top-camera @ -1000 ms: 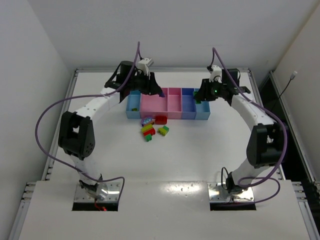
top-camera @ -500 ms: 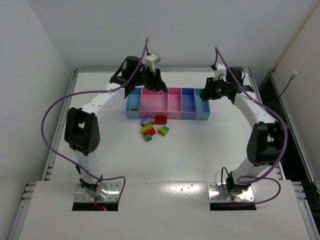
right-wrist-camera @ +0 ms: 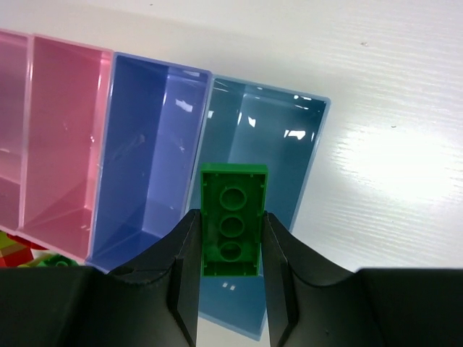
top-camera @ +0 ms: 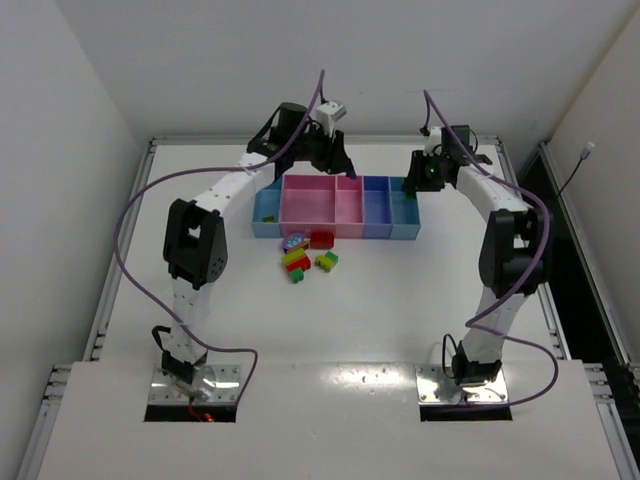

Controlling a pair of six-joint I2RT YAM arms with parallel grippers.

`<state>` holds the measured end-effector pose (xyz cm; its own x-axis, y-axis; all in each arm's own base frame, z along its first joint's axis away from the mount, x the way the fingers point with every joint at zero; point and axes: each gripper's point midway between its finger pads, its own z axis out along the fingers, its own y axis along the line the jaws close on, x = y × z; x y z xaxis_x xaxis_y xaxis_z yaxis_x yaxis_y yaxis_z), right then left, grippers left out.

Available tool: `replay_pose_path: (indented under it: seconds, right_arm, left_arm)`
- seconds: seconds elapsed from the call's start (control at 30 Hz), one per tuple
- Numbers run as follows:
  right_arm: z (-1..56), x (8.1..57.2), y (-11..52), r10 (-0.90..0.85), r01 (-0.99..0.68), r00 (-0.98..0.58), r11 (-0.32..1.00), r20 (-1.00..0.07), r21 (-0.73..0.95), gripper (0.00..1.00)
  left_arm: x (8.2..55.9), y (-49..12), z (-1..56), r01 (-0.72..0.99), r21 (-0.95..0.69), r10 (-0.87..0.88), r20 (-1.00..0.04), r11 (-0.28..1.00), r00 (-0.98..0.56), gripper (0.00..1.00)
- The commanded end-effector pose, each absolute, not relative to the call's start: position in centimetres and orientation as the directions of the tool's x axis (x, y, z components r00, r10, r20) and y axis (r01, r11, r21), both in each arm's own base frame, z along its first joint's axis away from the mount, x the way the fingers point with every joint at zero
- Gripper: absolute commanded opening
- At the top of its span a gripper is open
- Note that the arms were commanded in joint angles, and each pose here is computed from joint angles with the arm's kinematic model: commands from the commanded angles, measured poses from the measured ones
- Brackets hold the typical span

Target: Sort the legos into containers by color

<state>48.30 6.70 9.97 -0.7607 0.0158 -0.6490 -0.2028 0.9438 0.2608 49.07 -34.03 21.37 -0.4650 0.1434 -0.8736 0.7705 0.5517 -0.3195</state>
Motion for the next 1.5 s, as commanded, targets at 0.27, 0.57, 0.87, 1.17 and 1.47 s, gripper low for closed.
replay_pose_path:
  seconds: [0.27, 0.57, 0.87, 1.17, 1.47]
  right_arm:
    - [11.1, 49.5, 6.9, 0.010, -0.200, -0.743, 0.951, -0.669, 0.236, 0.58]
    - [14.9, 49.0, 6.4, 0.026, -0.209, -0.683, 0.951, -0.730, 0.229, 0.70]
    - [18.8, 47.2, 3.0, 0.098, -0.100, -0.617, 0.974, -0.781, 0.201, 0.80]
    - [18.9, 46.5, 1.0, 0.112, -0.078, -0.625, 0.976, -0.773, 0.204, 0.81]
    - [18.1, 45.6, 1.5, 0.109, -0.110, -0.643, 0.966, -0.758, 0.232, 0.81]
  left_arm:
    - [49.2, -35.4, 23.2, 0.810, -0.276, 0.143, -0.905, 0.517, -0.400, 0.00]
    - [48.5, -38.1, 21.8, 0.840, -0.309, 0.159, -0.896, 0.446, -0.414, 0.00]
    - [47.6, -41.9, 18.1, 0.854, -0.338, 0.217, -0.869, 0.395, -0.445, 0.01]
    - [47.4, -42.7, 14.7, 0.848, -0.338, 0.272, -0.842, 0.408, -0.467, 0.50]
    - [47.2, -43.0, 18.3, 0.880, -0.297, 0.238, -0.886, 0.370, -0.399, 0.75]
